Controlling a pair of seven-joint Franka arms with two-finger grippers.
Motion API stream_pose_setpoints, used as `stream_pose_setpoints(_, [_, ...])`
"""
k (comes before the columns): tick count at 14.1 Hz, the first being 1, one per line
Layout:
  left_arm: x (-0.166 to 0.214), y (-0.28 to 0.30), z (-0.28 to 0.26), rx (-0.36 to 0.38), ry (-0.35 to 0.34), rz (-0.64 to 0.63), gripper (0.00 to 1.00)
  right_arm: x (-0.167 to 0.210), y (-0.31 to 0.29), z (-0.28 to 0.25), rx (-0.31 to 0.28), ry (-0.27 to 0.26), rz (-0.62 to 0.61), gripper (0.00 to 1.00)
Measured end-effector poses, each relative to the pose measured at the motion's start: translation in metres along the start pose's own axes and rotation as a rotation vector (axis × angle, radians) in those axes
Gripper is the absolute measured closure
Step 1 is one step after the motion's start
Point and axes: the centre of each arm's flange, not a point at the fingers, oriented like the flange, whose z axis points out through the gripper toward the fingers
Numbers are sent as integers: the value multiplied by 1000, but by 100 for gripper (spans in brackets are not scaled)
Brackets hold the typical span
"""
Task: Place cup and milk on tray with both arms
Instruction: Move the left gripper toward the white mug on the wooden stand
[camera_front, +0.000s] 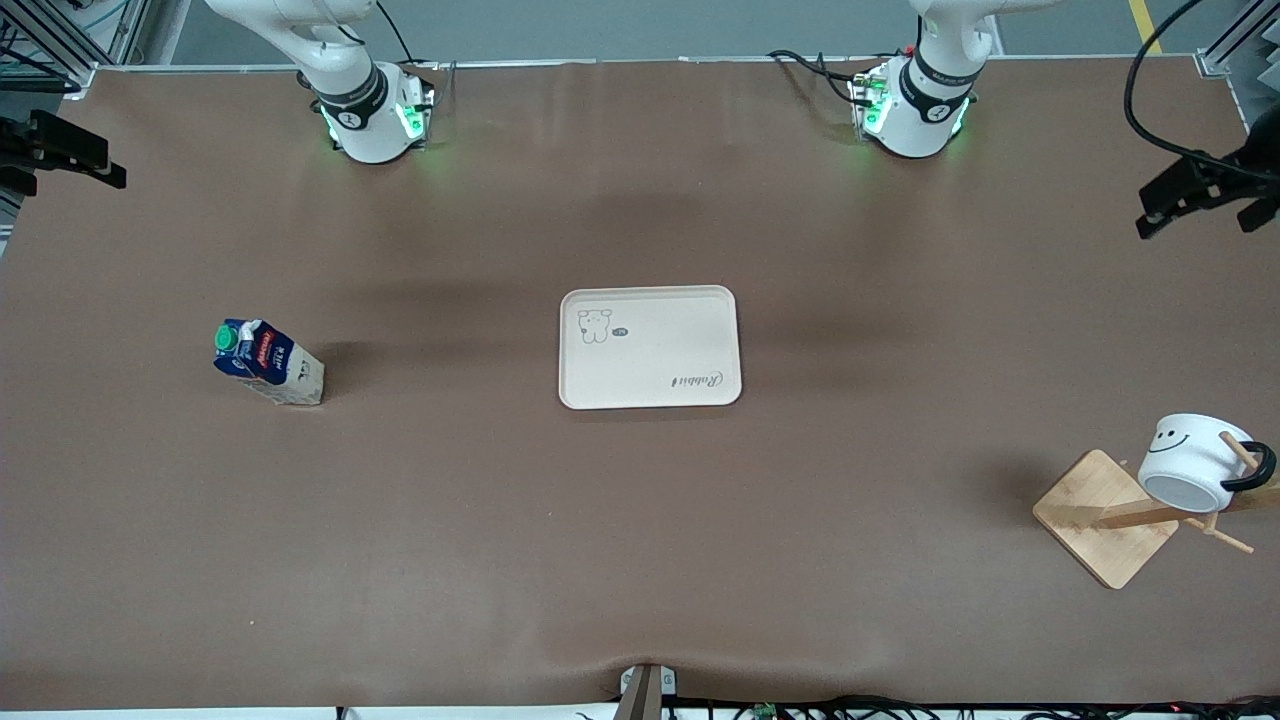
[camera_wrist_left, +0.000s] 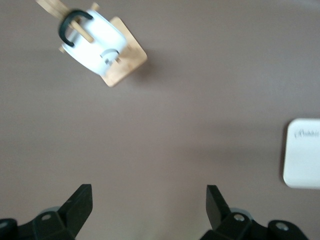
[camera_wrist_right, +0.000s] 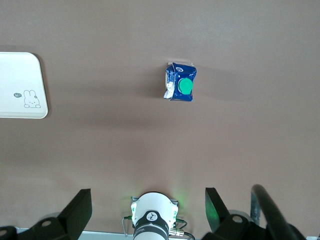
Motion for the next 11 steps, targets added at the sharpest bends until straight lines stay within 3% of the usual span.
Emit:
stream_pose_setpoints(6, [22,-61,69,-11,121,-115,0,0,2,2,2,-9,4,0])
stream_pose_setpoints(11, [34,-98,125,-71,234,-155,0,0,5,3,3,-10,9,0])
